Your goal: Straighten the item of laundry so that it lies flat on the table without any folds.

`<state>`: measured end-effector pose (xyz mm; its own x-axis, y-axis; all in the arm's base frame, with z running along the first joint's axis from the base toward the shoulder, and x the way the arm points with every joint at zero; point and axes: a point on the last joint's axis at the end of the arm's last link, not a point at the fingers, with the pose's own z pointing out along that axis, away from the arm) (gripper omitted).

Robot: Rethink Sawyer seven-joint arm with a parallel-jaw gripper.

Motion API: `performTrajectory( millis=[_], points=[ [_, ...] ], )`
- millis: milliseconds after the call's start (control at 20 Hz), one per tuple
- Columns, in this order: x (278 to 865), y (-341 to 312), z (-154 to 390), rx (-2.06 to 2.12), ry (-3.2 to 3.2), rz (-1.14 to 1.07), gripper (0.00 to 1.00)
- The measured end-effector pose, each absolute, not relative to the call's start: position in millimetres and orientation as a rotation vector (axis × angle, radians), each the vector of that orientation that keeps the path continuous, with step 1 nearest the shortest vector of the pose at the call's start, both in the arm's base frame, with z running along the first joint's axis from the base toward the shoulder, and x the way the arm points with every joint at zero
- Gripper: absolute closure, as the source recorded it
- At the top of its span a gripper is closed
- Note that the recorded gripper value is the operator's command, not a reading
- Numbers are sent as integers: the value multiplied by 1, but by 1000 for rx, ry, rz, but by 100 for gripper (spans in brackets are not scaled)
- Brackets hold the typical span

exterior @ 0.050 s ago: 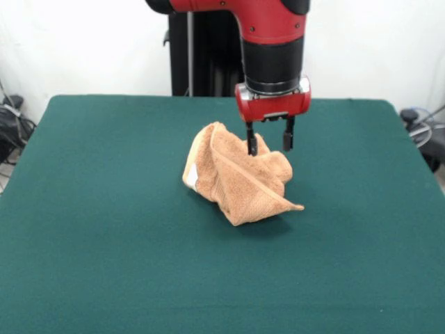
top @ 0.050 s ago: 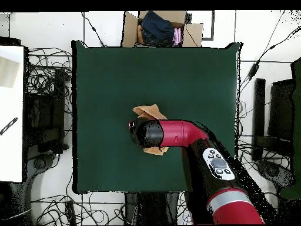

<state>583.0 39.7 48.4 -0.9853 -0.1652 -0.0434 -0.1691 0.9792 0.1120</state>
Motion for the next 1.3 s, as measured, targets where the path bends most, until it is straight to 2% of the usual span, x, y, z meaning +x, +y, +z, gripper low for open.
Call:
performTrajectory(
  millis=[1300],
  points=[
    [605, 27, 54, -235, 3055, 158, 0]
  ],
)
